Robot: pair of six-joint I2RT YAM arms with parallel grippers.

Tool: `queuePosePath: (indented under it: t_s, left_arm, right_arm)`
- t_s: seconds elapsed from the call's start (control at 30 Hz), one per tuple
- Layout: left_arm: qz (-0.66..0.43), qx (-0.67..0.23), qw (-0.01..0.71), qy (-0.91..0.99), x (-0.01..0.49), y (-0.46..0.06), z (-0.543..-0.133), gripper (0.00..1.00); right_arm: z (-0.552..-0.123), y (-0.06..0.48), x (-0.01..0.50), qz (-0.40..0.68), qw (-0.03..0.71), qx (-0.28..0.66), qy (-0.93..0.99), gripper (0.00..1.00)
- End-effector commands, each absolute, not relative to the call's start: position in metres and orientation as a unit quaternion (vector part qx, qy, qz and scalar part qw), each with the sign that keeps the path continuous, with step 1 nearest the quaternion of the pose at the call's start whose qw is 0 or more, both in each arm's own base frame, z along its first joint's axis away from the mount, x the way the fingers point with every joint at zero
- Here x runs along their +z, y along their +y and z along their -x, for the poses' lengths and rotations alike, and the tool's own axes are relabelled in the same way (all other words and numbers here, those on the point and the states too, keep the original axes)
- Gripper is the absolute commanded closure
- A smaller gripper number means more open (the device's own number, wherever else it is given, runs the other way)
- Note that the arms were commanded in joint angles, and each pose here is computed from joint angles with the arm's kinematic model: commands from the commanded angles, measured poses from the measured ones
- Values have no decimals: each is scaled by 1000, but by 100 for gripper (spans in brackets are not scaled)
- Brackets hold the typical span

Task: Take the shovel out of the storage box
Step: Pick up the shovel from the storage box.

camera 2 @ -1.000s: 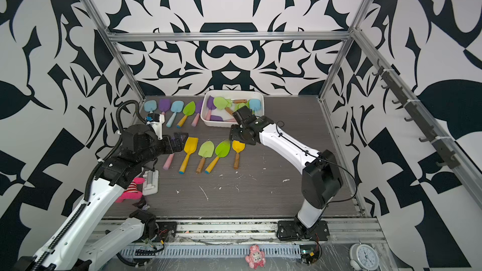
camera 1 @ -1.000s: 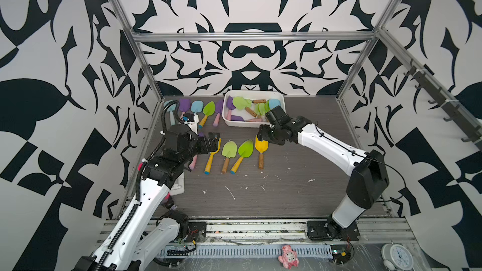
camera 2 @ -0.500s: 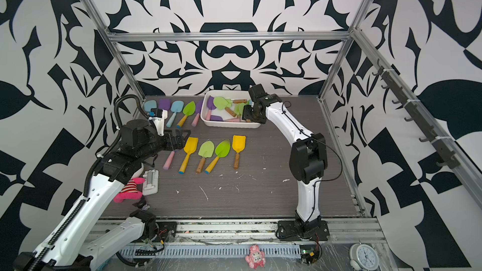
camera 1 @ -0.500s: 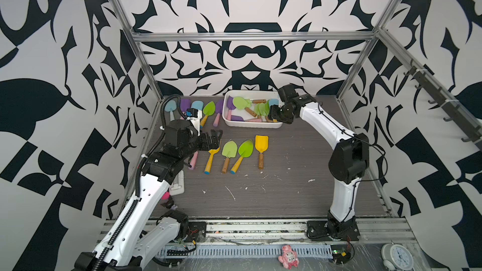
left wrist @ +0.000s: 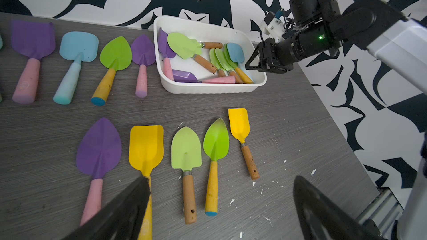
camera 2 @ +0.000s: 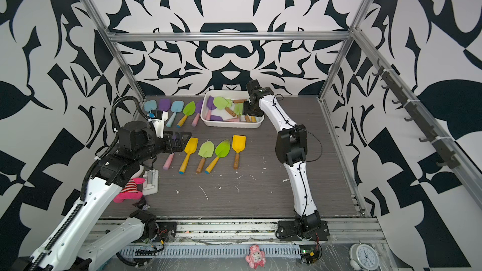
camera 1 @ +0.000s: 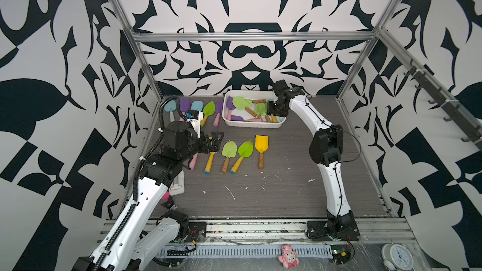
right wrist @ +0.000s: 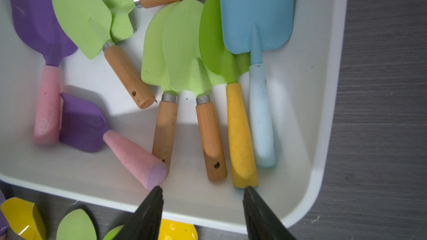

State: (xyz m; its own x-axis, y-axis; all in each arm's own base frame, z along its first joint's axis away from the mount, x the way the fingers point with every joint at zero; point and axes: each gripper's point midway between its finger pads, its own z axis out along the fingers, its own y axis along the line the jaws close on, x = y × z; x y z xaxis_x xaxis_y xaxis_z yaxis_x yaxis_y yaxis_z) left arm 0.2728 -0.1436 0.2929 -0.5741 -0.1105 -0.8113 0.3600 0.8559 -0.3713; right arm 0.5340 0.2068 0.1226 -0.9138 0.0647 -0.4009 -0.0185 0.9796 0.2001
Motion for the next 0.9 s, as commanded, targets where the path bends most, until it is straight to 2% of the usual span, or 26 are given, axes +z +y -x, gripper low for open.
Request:
queuePosePath:
  t_s: [0.0, 0.5, 0.63, 0.8, 0.87]
  left_arm:
    - [-72, -271, 455, 845, 302, -145, -265, 1]
    - [-62, -270, 443, 853, 301, -142, -258, 0]
    - [-58, -265, 445, 854, 302, -140, -258, 1]
    - [-57, -264, 445, 854, 302, -140, -259, 1]
    - [-56, -264, 444, 854, 302, -140, -259, 1]
  right_arm:
    - [-538, 198, 133, -6, 212, 81, 974, 43]
    - [-566, 184, 81, -8, 198, 78, 977, 50]
    - [-576, 187, 84, -9, 206, 102, 973, 53]
    - [-578, 191, 72, -15, 195, 124, 973, 64]
    - [-577, 193, 69, -16, 190, 130, 973, 65]
